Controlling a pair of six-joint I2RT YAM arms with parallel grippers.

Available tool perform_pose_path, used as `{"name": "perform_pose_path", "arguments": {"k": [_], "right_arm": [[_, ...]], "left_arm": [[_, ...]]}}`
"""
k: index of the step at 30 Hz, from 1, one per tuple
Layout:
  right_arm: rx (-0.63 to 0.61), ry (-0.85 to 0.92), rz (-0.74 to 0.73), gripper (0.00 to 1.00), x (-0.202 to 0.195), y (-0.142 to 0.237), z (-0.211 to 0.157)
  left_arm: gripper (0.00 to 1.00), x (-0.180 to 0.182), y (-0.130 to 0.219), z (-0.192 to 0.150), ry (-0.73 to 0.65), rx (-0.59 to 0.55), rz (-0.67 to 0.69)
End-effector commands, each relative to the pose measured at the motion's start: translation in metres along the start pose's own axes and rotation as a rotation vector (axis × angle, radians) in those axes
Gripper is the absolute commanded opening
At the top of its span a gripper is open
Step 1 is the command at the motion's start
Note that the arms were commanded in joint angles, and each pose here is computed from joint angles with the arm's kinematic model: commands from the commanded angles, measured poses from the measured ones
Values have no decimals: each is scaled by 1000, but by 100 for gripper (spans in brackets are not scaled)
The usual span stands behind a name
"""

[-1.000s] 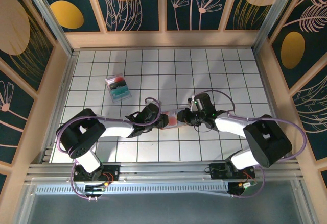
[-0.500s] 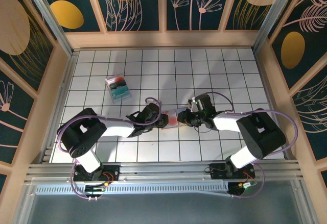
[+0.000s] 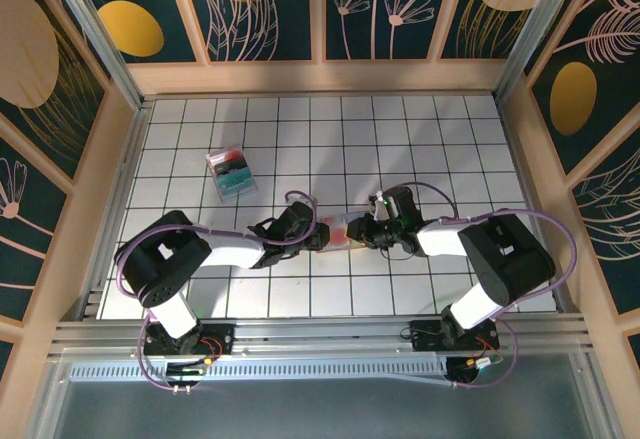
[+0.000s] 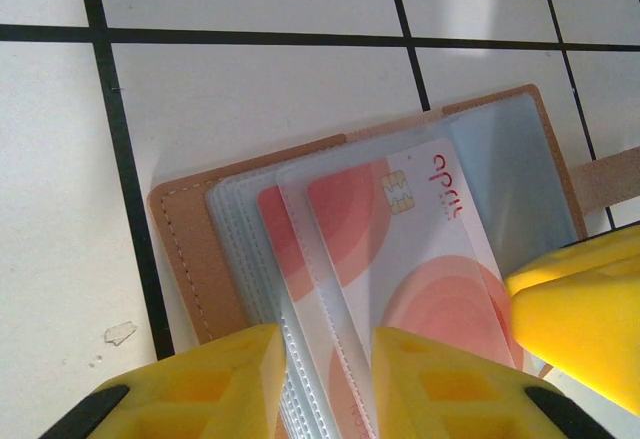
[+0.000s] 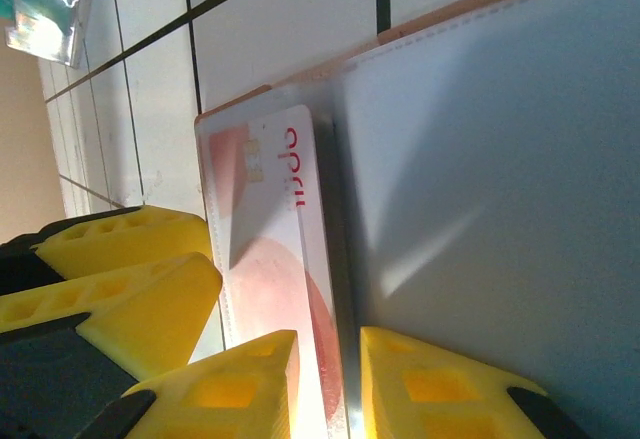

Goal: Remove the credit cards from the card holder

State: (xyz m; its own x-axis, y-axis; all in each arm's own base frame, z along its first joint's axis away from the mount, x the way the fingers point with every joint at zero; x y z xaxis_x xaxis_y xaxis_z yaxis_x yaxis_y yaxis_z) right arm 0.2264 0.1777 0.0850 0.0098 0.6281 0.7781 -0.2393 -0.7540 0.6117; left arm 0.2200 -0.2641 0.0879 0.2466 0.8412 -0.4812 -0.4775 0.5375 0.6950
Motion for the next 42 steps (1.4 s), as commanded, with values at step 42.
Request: {"name": "perform_pose_path", "arguments": {"k": [42], "right_arm": [[-73, 8, -95, 0, -1, 22, 7]], "left_arm": [[33, -26, 3, 25, -71, -13, -28]]}}
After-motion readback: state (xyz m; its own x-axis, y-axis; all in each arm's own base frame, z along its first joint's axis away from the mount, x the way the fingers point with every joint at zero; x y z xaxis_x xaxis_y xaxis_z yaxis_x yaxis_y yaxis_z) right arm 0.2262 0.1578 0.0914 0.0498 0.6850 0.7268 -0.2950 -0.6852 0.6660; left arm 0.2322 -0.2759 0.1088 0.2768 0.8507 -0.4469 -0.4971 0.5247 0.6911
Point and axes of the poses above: each hand's point on the last joint's axis, 136 mm out from that joint toward the fingers, its own y axis back along the fingers, its own x axis along the line the jaws close on, z = x × y, the point moved 9 cm from there along y, back along the fingers, and after that the axes turned 2 degrees about -y, right-handed, at the moved point
